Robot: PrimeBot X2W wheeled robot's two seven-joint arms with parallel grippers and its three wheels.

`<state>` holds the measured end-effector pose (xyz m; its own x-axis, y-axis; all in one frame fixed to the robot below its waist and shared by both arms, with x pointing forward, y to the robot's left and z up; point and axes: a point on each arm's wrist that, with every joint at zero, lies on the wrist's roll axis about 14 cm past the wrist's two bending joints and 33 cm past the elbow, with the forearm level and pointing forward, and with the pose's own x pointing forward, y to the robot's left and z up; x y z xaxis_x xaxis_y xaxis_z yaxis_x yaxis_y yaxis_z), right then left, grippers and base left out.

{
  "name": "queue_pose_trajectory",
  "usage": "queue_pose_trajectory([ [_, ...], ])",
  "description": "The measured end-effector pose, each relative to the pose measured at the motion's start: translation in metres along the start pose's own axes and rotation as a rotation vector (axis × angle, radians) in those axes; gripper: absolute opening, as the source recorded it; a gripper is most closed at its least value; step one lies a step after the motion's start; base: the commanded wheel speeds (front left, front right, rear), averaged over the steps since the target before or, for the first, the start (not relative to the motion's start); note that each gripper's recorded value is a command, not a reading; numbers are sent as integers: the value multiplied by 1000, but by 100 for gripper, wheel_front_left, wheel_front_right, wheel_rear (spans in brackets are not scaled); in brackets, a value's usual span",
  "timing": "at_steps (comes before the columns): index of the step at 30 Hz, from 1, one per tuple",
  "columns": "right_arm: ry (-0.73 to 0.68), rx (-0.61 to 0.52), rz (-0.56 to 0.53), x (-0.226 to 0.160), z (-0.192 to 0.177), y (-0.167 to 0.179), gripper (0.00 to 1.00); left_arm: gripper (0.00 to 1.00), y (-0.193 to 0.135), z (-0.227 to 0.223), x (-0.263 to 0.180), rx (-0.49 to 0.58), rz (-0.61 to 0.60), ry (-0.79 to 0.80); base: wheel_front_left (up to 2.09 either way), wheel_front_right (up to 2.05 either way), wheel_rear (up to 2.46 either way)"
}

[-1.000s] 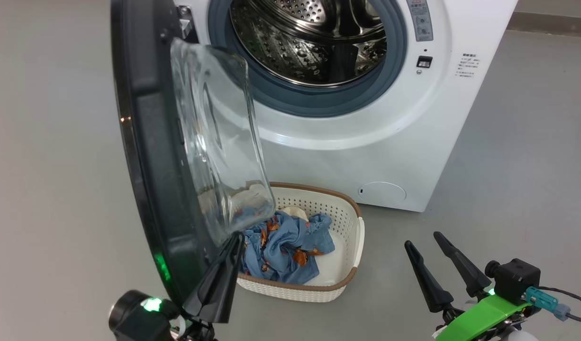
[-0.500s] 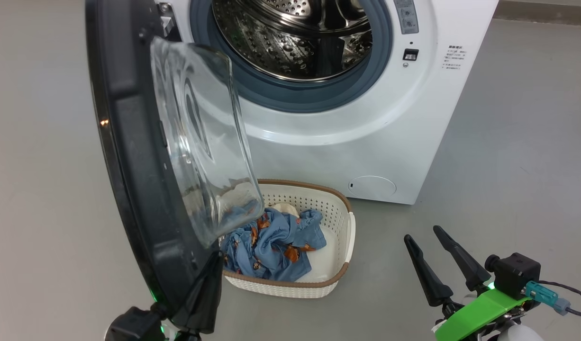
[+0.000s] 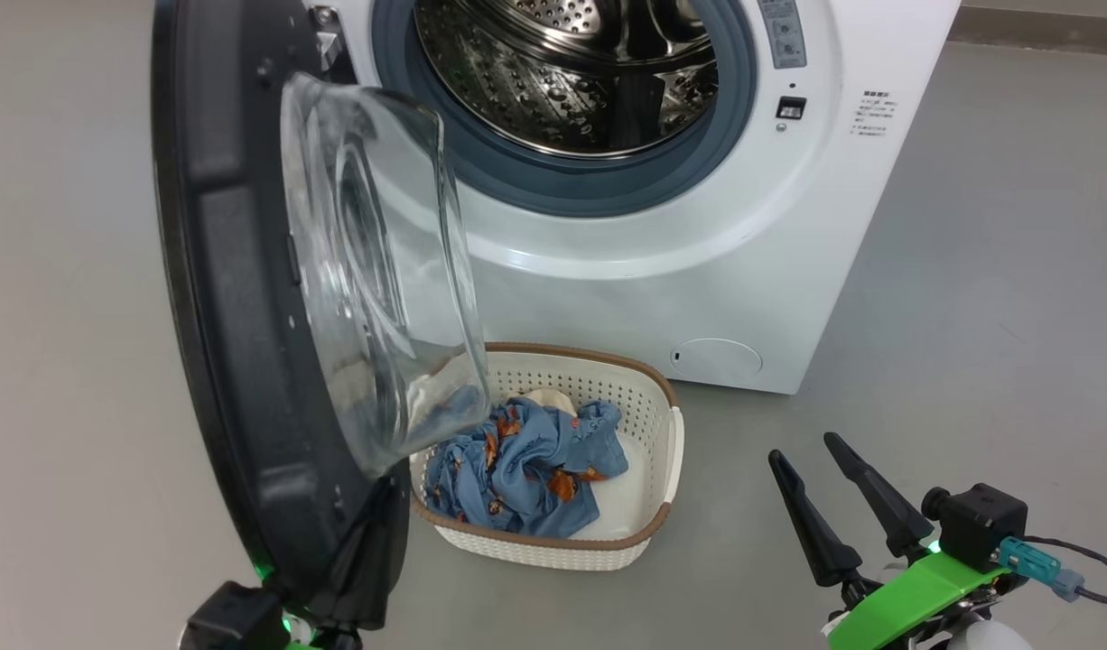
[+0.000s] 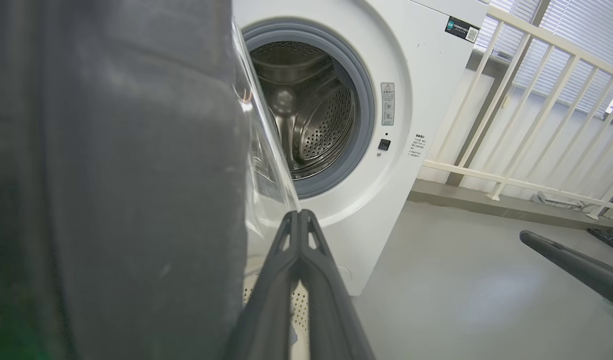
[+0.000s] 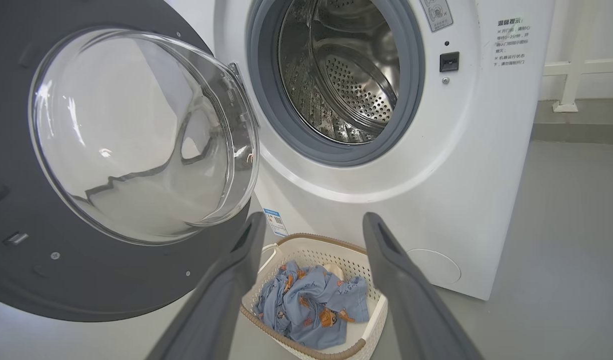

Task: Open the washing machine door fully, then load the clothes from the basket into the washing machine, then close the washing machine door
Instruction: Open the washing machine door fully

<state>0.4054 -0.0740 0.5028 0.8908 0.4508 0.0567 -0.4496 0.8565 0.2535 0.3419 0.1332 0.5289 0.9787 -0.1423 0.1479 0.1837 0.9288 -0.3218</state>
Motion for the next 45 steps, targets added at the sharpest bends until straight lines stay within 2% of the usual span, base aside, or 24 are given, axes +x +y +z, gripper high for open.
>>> queue_pose_trajectory([
  [22,36,22,73,17,-15,22,100,0,70,19,-22,72,207,-19,0,0,0],
  [45,51,69,101,36,-27,33,100,0,185,48,-47,170,500,4,0,0,0],
])
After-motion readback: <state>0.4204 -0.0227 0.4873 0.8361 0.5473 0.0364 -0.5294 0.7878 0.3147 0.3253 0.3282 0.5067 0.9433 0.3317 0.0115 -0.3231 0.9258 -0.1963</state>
